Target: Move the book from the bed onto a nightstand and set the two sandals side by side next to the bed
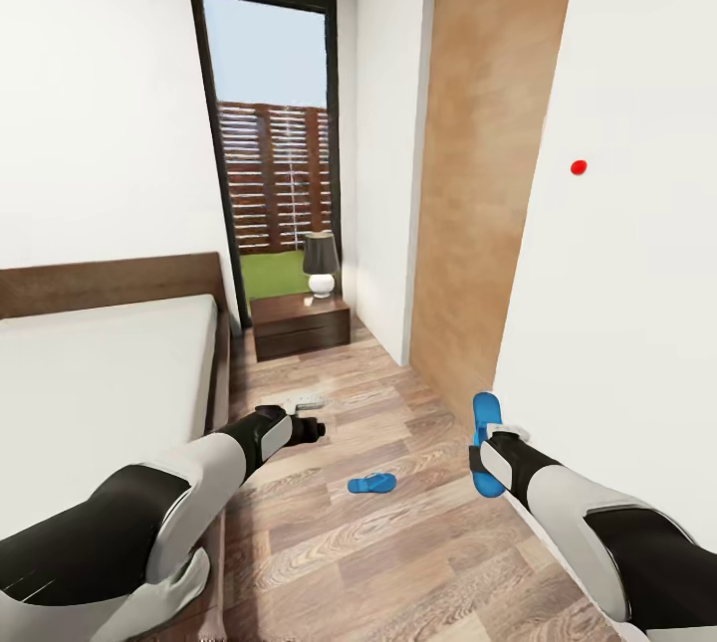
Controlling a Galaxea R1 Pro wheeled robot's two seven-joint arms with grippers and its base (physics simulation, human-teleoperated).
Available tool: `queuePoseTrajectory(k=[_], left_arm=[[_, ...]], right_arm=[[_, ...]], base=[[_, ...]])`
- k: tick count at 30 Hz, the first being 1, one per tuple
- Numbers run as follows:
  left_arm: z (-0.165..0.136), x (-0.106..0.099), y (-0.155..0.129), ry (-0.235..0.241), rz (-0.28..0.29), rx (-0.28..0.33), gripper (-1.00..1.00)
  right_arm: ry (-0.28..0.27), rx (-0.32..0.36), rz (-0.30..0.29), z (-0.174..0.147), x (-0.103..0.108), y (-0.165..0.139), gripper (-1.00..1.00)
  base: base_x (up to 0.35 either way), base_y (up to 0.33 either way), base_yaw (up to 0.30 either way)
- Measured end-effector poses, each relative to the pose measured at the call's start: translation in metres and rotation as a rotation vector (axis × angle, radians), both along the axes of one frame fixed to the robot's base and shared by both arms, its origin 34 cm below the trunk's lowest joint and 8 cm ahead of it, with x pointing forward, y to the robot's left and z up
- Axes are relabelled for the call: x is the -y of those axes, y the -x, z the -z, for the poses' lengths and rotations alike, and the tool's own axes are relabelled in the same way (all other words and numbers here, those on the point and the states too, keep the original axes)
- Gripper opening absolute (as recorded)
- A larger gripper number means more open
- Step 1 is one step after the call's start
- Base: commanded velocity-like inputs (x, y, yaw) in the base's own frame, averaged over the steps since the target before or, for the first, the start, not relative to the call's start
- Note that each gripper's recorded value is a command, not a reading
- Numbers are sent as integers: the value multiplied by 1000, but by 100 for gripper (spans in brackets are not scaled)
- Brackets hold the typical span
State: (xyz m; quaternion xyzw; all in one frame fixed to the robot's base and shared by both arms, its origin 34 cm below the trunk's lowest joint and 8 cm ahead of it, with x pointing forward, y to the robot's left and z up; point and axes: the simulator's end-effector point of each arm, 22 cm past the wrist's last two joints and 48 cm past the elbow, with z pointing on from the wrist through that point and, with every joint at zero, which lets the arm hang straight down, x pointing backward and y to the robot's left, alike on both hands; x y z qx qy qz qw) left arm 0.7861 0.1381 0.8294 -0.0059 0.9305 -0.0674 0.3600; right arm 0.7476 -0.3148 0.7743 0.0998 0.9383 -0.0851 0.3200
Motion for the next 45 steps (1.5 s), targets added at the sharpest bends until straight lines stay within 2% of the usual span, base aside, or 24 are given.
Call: queuePoseTrajectory(k=[27,45], left_arm=[[-4,0,1,-1,0,6,100],[-5,1,2,1,1,8,100]], right_arm=[[1,8,0,-5,0,0,-100],[0,12,0,-8,0,-1,-100]], base=[[7,-8,276],[225,-249,28]])
